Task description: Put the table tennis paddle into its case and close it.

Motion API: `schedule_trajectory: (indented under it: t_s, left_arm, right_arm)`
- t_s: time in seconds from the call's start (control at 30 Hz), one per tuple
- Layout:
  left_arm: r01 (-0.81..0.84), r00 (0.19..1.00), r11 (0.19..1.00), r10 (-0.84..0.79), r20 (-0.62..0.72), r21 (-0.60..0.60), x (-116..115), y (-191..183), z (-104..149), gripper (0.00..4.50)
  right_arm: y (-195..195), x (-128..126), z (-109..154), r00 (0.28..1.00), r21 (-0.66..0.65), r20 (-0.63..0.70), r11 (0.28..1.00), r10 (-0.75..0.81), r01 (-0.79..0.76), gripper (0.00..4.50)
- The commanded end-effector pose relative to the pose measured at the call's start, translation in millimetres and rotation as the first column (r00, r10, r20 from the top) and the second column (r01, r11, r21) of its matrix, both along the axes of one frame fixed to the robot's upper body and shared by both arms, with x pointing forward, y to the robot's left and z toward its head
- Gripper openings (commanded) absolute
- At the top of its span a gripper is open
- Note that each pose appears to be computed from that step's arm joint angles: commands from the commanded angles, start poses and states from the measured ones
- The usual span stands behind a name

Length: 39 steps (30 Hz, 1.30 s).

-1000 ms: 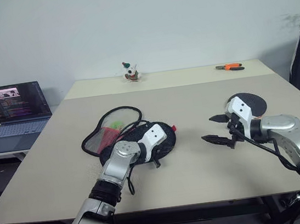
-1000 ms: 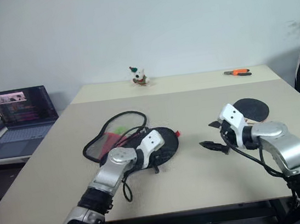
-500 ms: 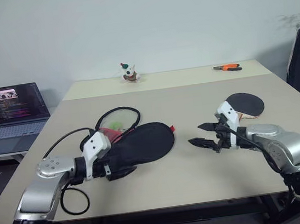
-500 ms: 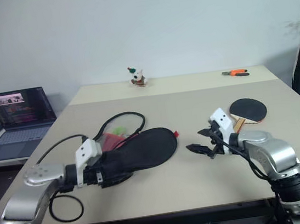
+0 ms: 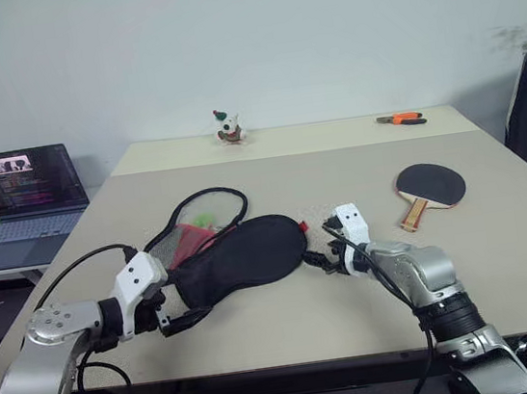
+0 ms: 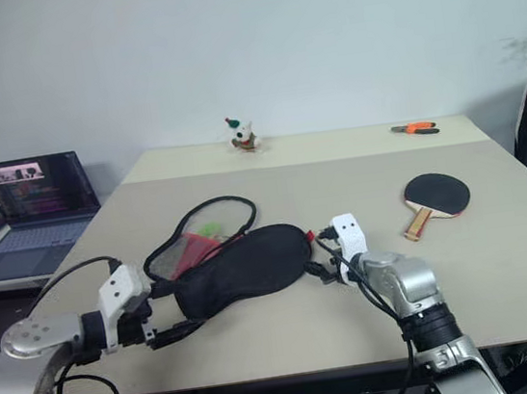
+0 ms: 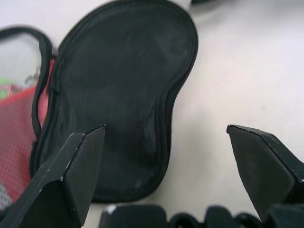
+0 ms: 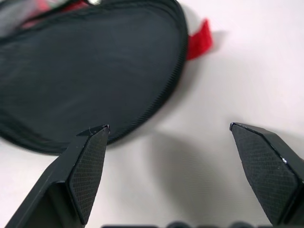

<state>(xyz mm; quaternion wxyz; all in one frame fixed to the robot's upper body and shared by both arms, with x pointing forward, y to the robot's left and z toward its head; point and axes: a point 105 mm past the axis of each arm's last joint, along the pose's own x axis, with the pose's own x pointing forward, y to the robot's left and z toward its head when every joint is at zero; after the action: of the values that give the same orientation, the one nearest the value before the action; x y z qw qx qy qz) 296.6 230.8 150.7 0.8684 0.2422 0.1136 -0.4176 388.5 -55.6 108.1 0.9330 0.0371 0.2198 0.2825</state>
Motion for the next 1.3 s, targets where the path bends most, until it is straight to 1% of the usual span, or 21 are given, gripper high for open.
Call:
schedule_trajectory:
  t_s: [0.03, 0.13, 0.3, 0.43, 0.57, 0.63, 0.7, 0.77, 0.83, 0.87, 0.9, 1.03, 1.2, 1.27, 1.3]
  left_arm:
    - [0.017, 0.998, 1.000, -0.017, 0.053, 0.001, 0.2, -5.5, 14.6, 4.45]
    - [0.025, 0.998, 1.000, -0.025, 0.057, 0.002, 1.9, -7.7, 17.2, 4.45]
    - [0.025, 0.997, 1.000, -0.026, 0.069, 0.010, 6.6, -7.5, 21.1, 4.45]
    - [0.023, 0.997, 1.000, -0.024, 0.074, 0.009, 7.3, -7.9, 23.0, 4.45]
    - [0.017, 0.997, 1.000, -0.018, 0.078, 0.011, 6.5, -7.3, 23.5, 4.45]
    - [0.016, 0.997, 1.000, -0.017, 0.079, 0.012, 5.7, -7.0, 23.6, 4.45]
    - [0.013, 0.997, 1.000, -0.014, 0.079, 0.010, 5.2, -6.8, 23.4, 4.45]
    - [0.008, 0.997, 1.000, -0.009, 0.081, 0.013, 5.0, -6.0, 22.9, 4.45]
    - [0.005, 0.997, 1.000, -0.006, 0.083, 0.013, 5.3, -5.8, 22.6, 4.45]
    - [0.005, 0.996, 1.000, -0.005, 0.083, 0.012, 5.6, -6.3, 22.5, 4.50]
    - [0.005, 0.996, 1.000, -0.005, 0.084, 0.011, 5.8, -6.7, 22.4, 4.50]
    - [0.007, 0.996, 1.000, -0.008, 0.088, 0.011, 7.2, -8.6, 22.2, 4.50]
    - [0.005, 0.996, 1.000, -0.006, 0.090, 0.013, 6.8, -8.3, 21.2, 4.50]
    - [0.002, 0.996, 1.000, -0.004, 0.090, 0.015, 6.0, -7.7, 20.3, 4.50]
    - [0.002, 0.996, 1.000, -0.003, 0.090, 0.015, 5.8, -7.6, 20.2, 4.50]
  right_arm:
    - [13.2, 3.1, 19.4, 0.999, 0.068, 0.035, 0.998, 0.011, -0.014, 4.50]
    - [34.7, -3.7, 24.9, 0.998, 0.131, 0.009, 0.989, 0.062, -0.062, 4.50]
    - [69.5, -18.3, 20.1, 0.989, 0.163, -0.033, 0.977, 0.145, -0.138, 4.50]
    - [78.7, -22.5, 13.6, 0.986, 0.168, -0.067, 0.975, 0.155, -0.142, 4.50]
    - [82.1, -22.8, 18.0, 0.985, 0.192, -0.070, 0.971, 0.157, -0.141, 4.50]
    - [79.9, -19.7, 19.9, 0.989, 0.188, -0.058, 0.974, 0.136, -0.123, 4.50]
    - [73.7, -13.5, 18.4, 0.995, 0.154, -0.036, 0.984, 0.091, -0.085, 4.50]
    - [67.4, -5.8, 17.2, 0.999, 0.087, 0.025, 0.995, 0.045, -0.047, 4.50]
    - [67.5, -2.1, 16.7, 0.998, 0.055, 0.062, 0.998, 0.021, -0.025, 4.50]
    - [72.1, -1.9, 16.4, 0.997, 0.045, 0.075, 0.999, 0.024, -0.028, 4.10]
    - [75.5, -1.9, 16.2, 0.996, 0.038, 0.085, 0.999, 0.028, -0.031, 3.89]
    - [94.1, -2.8, 18.5, 0.987, -0.017, 0.148, 0.998, 0.068, -0.066, 2.63]
    - [104.6, -4.6, 23.2, 0.981, -0.017, 0.170, 0.996, 0.094, -0.093, 0.89]
    - [105.0, -3.5, 24.2, 0.982, -0.009, 0.169, 0.996, 0.086, -0.086, 0.24]
    - [104.9, -2.9, 24.6, 0.983, -0.005, 0.167, 0.997, 0.082, -0.083, 0.03]
